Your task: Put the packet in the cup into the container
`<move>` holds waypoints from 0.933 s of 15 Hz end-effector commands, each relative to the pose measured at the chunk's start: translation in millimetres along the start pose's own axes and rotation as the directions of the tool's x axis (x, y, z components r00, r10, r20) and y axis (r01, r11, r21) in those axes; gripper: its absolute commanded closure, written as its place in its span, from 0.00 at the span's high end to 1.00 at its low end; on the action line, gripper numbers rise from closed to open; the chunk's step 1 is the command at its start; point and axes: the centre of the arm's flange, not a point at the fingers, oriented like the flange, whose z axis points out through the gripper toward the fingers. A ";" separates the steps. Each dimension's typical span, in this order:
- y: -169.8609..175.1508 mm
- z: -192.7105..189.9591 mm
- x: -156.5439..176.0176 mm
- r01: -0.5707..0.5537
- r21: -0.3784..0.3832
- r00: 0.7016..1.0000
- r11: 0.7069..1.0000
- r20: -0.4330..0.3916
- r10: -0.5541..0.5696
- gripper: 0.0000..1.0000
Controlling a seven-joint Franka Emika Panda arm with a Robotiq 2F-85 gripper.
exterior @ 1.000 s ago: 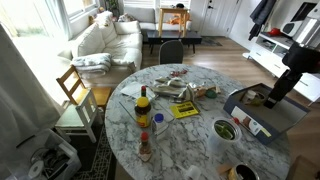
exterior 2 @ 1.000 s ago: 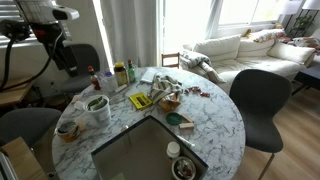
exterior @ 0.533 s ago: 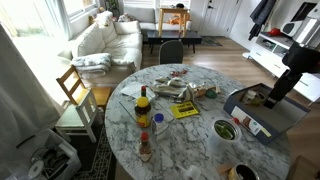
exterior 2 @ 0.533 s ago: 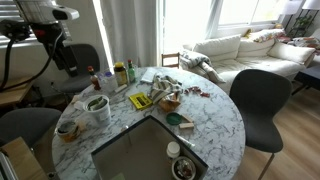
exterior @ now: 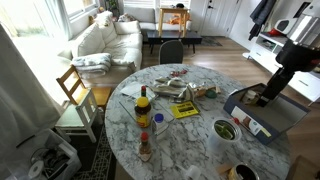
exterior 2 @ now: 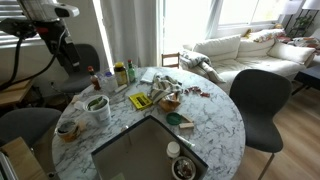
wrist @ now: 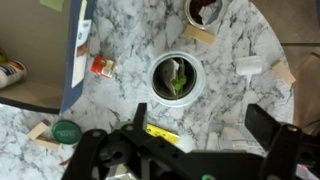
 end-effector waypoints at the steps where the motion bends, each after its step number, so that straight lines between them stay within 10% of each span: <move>1: -49.3 15.0 66.1 0.103 0.077 0.994 0.992 -0.039 -0.100 1.00; 10: -110.2 98.3 185.6 0.153 0.134 0.980 0.979 -0.149 -0.132 1.00; 14: -110.4 108.5 181.4 0.159 0.139 0.979 0.978 -0.153 -0.137 1.00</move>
